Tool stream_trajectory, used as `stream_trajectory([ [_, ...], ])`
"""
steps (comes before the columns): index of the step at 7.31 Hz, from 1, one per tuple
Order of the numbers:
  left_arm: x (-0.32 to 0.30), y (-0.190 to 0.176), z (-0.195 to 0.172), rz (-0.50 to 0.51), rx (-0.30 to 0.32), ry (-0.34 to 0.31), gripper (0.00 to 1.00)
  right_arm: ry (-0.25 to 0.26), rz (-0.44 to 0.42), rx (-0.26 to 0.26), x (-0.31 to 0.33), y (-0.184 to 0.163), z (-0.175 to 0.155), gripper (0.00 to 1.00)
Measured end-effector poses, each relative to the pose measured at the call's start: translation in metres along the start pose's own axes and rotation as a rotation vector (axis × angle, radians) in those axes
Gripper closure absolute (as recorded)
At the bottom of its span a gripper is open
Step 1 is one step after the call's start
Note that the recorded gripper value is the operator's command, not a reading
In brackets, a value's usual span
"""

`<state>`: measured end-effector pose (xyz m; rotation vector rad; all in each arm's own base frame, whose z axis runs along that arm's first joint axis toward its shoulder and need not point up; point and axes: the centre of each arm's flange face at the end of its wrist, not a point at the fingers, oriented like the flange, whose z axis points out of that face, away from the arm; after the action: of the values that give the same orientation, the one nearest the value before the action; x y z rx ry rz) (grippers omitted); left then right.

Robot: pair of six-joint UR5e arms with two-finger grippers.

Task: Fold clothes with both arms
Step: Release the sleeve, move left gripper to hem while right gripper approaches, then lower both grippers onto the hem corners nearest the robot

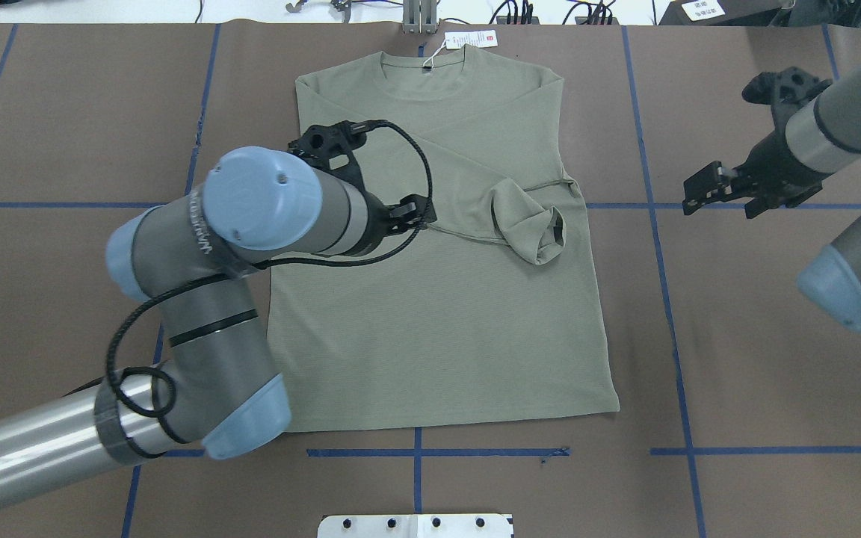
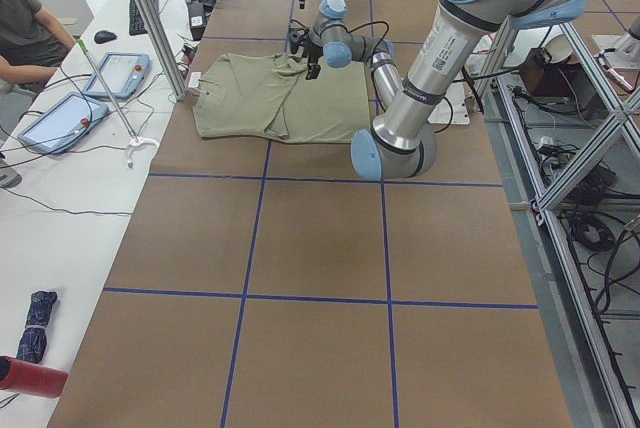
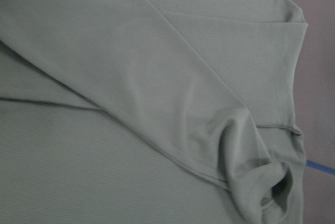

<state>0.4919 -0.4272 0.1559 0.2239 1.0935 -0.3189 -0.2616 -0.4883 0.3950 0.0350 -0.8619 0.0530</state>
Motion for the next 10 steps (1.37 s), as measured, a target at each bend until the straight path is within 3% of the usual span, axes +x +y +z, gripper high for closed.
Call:
stream_trajectory([
  [2, -0.06, 0.004, -0.047, 0.115, -0.004, -0.037, 0.0, 0.002, 0.042, 0.0, -0.058, 0.069, 0.038, 0.0],
  [5, -0.101, 0.014, -0.087, 0.16, -0.019, -0.046, 0.0, -0.011, 0.038, -0.012, -0.097, 0.168, 0.089, 0.0],
  [7, -0.104, 0.015, -0.089, 0.161, -0.021, -0.046, 0.0, 0.018, 0.007, -0.029, -0.103, 0.199, 0.113, 0.0],
  [10, -0.106, 0.014, -0.089, 0.159, -0.021, -0.049, 0.0, 0.043, -0.01, -0.044, -0.105, 0.211, 0.132, 0.02],
])
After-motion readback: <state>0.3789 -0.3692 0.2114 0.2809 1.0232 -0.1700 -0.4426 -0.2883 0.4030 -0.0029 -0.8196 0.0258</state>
